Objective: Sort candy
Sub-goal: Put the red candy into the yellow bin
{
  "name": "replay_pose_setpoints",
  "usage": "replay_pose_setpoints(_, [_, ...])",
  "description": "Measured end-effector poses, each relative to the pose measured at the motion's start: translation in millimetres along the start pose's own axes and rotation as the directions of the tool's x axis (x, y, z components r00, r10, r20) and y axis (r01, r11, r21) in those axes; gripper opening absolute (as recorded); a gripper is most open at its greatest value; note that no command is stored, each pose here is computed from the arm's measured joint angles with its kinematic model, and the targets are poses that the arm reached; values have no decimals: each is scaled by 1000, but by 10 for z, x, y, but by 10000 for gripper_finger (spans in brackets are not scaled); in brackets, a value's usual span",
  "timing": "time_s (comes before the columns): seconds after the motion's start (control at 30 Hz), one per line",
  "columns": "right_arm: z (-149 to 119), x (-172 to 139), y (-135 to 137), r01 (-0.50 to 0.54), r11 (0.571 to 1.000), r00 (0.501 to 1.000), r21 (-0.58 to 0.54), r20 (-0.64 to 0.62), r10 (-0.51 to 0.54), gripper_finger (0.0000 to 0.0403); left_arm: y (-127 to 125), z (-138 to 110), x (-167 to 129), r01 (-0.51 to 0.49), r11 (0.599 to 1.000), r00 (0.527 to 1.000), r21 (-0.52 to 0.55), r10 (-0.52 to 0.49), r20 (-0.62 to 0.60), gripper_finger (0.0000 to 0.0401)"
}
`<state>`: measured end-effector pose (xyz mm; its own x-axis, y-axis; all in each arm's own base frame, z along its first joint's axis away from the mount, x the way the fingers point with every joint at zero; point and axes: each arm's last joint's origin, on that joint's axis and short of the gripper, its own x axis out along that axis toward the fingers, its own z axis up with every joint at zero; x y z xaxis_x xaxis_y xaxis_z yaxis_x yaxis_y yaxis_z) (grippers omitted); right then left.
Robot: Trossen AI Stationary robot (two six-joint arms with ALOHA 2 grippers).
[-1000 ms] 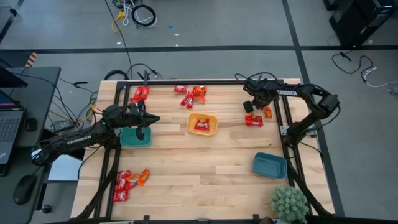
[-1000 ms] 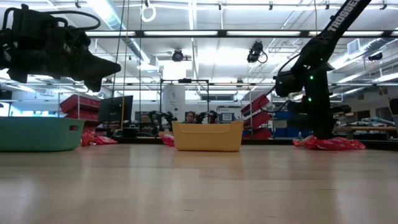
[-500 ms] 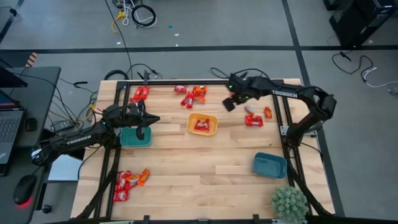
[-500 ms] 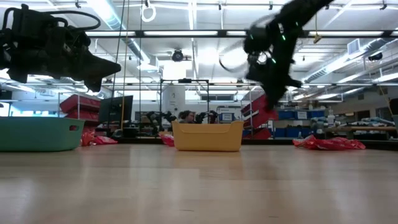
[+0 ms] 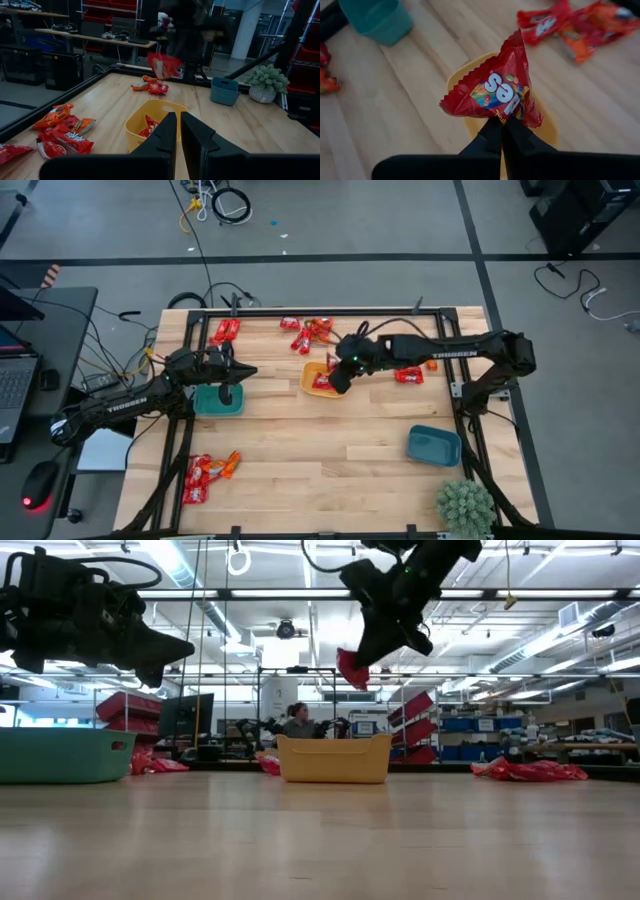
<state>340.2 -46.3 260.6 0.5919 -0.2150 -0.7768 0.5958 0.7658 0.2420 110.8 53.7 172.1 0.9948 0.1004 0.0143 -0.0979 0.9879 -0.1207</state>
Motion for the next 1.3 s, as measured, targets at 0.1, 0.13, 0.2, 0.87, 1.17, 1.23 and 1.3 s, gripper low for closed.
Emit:
replay_pose_setpoints(0.1, [-59,184,28,16,1000,999,-12,-38,-17,0,0,5,0,0,1000,1000,1,0,5,28])
replay_pose_setpoints(0.13, [-68,241,30,26,1000,998,-14,-54,-27,0,-1,6,0,1,1000,1000,-1,-1,5,28])
replay_pose_setpoints(0.2, [-53,336,58,37,999,997,-20,-73,-39,0,-1,6,0,0,1000,1000,-2,0,5,28])
replay_pose_setpoints(0.87, [-177,1115,163,208,948,875,-241,-387,-291,12,2,-9,0,-3,1000,1000,-12,3,-9,28])
replay_pose_setpoints(1.17, [-91,922,216,151,931,900,-333,-342,-268,105,5,-32,0,-8,1000,999,-25,7,-34,28])
replay_pose_setpoints(1.23, [-58,841,235,139,926,910,-352,-323,-259,134,8,-13,6,-22,999,998,-37,20,-59,28])
replay_pose_setpoints(1.3, [-16,742,248,122,920,920,-371,-306,-246,160,5,50,16,-26,999,997,-44,23,-75,28])
